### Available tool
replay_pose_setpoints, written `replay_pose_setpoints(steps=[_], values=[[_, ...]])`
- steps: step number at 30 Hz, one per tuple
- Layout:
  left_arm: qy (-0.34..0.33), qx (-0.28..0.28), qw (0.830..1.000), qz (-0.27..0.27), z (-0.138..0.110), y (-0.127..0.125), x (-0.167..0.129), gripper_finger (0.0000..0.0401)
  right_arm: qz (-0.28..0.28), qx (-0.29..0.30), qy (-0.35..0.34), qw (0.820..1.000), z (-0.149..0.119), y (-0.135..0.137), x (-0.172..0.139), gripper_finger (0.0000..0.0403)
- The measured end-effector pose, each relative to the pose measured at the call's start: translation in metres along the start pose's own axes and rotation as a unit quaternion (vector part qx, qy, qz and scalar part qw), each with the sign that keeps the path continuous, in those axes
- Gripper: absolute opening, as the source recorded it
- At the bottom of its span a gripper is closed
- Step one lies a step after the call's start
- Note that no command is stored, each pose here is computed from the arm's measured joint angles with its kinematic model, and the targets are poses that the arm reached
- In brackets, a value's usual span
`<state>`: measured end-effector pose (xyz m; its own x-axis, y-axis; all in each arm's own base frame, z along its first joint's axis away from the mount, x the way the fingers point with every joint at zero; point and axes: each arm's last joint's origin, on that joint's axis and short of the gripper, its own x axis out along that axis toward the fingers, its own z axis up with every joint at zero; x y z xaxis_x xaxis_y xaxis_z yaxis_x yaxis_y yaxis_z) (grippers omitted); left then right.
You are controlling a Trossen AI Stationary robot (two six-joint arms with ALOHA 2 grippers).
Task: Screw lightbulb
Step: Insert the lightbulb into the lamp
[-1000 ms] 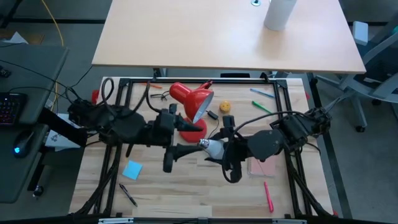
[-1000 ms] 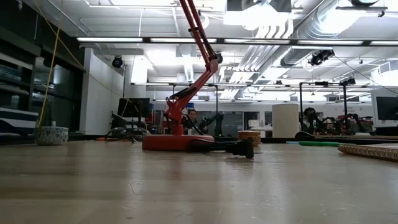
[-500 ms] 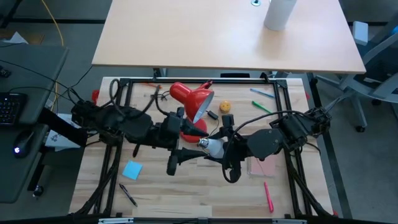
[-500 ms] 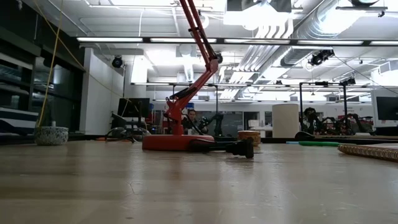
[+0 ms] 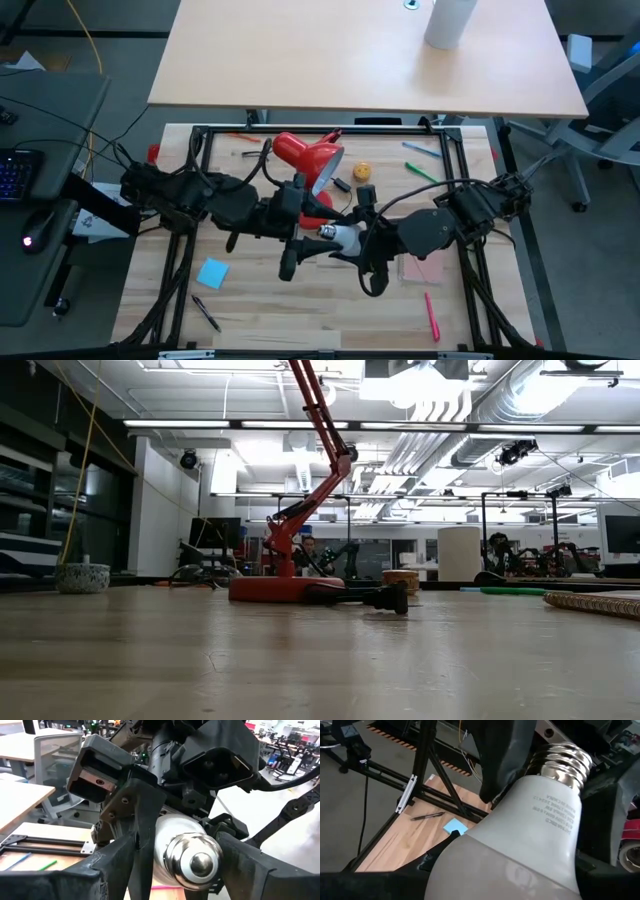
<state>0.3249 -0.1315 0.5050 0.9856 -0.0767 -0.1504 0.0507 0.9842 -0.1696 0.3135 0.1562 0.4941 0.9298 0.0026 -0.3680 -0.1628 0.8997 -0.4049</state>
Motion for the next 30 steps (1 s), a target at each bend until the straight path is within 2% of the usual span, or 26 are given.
replay_pose_setpoints(steps=[6,12,21,30], values=[[0.007,0.005,1.000,0.004,-0.0013,0.0005,-0.0002,0.0201,-0.001,0.000,0.002,1.000,-0.0004,-0.0001,0.0001,0.0225],[0.006,0.024,1.000,0.003,-0.0010,-0.0009,-0.0014,0.0116,-0.010,-0.010,0.006,1.000,-0.0009,-0.0004,0.0004,0.0225],[0.004,0.040,0.999,0.008,-0.0009,-0.0006,-0.0013,0.0113,-0.021,-0.061,0.008,0.998,-0.0007,-0.0011,0.0003,0.0225],[0.002,0.034,0.999,0.008,-0.0002,0.0001,-0.0012,0.0113,-0.016,-0.024,-0.006,1.000,0.0019,-0.0007,0.0001,0.0239]])
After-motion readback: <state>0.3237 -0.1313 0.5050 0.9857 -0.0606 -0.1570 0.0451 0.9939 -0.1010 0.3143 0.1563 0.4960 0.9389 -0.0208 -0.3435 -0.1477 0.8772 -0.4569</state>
